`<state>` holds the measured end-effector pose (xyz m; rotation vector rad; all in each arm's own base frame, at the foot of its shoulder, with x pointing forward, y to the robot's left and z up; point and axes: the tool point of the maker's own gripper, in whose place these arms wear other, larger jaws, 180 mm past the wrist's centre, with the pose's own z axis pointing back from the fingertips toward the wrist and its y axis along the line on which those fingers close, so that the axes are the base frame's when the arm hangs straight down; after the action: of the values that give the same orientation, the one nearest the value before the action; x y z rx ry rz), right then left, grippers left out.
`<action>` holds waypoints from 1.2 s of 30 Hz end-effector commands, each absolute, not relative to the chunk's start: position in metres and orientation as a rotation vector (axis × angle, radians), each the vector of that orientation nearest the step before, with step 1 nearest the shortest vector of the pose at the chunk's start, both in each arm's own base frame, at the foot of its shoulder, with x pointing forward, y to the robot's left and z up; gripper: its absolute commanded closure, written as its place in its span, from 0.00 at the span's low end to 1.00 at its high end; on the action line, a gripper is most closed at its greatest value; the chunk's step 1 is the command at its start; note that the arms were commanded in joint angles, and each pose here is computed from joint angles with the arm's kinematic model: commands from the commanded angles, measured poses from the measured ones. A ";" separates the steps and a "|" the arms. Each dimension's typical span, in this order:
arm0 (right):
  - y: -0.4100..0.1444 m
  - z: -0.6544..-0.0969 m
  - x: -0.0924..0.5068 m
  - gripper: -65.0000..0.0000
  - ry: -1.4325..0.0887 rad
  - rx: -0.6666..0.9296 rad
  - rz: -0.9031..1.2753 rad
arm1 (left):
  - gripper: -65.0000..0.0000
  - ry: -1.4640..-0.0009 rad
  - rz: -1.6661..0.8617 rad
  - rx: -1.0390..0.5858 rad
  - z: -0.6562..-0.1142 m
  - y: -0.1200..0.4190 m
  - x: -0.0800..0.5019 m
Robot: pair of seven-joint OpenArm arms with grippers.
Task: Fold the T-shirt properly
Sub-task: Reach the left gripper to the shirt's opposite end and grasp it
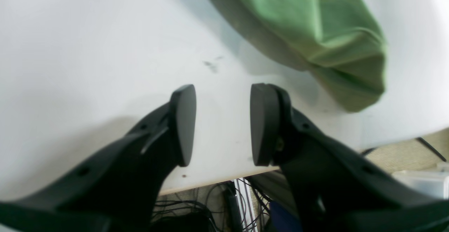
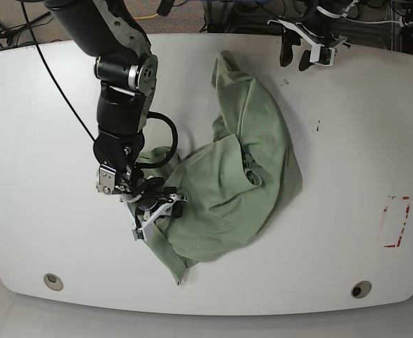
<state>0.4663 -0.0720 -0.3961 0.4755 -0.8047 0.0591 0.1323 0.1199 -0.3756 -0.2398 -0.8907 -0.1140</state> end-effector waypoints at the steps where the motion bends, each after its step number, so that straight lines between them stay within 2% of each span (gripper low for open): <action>1: -0.070 -0.369 0.486 0.88 -0.886 0.492 0.059 | 0.63 -0.938 -0.126 -0.268 -0.365 0.110 0.142; 3: -0.070 -0.364 0.490 1.00 -0.895 0.492 0.061 | 0.63 -0.946 -0.132 -0.283 -0.364 0.104 0.145; 8: -0.068 -0.361 0.491 1.00 -0.900 0.496 0.073 | 0.63 -1.001 -0.157 -0.338 -0.355 0.083 0.166; 14: -0.061 -0.347 0.492 1.00 -0.917 0.462 0.161 | 0.63 -0.914 -0.199 -0.356 -0.371 0.069 0.172; 23: -0.053 -0.328 0.480 1.00 -0.949 0.386 0.282 | 0.63 -0.934 -0.237 -0.401 -0.369 0.048 0.187; 36: -0.052 -0.326 0.476 1.00 -0.961 0.376 0.293 | 0.63 -0.826 -0.251 -0.409 -0.410 0.033 0.190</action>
<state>0.4579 -0.0512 -0.3560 0.3735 -0.8736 0.2914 0.1857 0.0325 -0.4104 -0.4089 -0.8260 -0.2415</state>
